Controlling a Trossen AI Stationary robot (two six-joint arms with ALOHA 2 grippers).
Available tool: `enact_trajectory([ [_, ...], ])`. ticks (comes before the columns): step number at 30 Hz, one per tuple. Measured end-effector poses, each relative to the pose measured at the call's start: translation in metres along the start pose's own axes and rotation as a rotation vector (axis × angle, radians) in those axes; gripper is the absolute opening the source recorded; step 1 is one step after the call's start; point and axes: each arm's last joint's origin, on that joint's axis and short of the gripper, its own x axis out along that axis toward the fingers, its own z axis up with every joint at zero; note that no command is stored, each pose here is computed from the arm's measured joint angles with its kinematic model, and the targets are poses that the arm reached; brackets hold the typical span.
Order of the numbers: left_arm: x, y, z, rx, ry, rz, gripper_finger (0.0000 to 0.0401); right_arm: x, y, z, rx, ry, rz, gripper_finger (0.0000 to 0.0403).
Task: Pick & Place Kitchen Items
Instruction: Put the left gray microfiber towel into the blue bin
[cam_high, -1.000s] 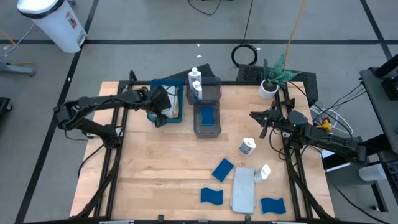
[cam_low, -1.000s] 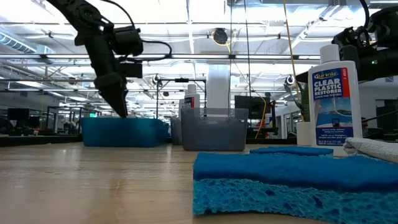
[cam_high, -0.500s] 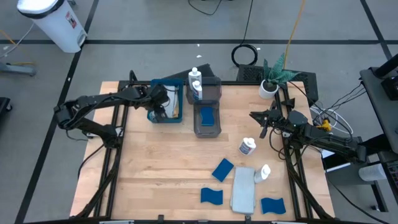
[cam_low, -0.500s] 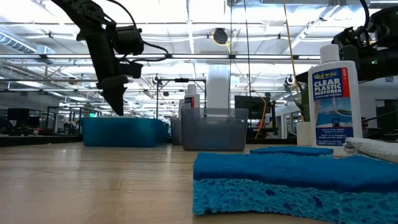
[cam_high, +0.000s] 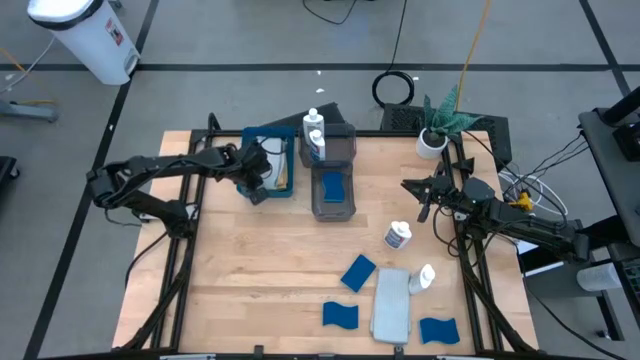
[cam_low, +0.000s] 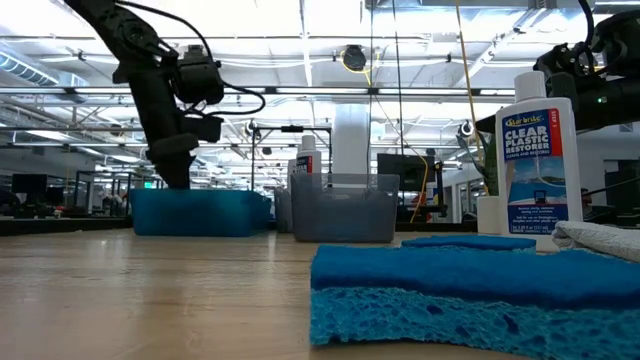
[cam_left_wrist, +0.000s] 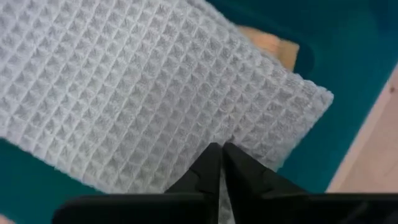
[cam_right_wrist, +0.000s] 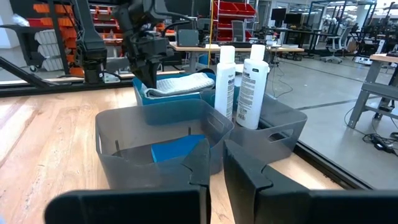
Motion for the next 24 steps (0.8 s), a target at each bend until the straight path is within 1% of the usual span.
enact_trajectory([
  [6,0.002,-0.001,0.000,0.016,-0.024,0.001,0.0036,0.000,0.000,0.000,0.000,0.000,0.000,0.0020],
  [11,-0.011,-0.001,0.011,0.056,-0.081,0.005,0.0037,0.000,0.000,0.000,0.000,0.000,0.000,0.0020],
  [16,-0.017,-0.002,0.020,0.051,-0.134,0.004,0.0037,0.000,0.000,0.000,0.000,0.000,0.000,0.0020],
  [20,-0.011,-0.006,0.020,0.075,-0.111,-0.007,0.0037,0.000,0.000,0.000,0.000,0.000,0.000,0.0020],
  [24,0.002,-0.012,0.020,0.069,-0.076,-0.082,0.0037,0.000,0.000,0.000,0.000,0.000,0.000,0.0020],
])
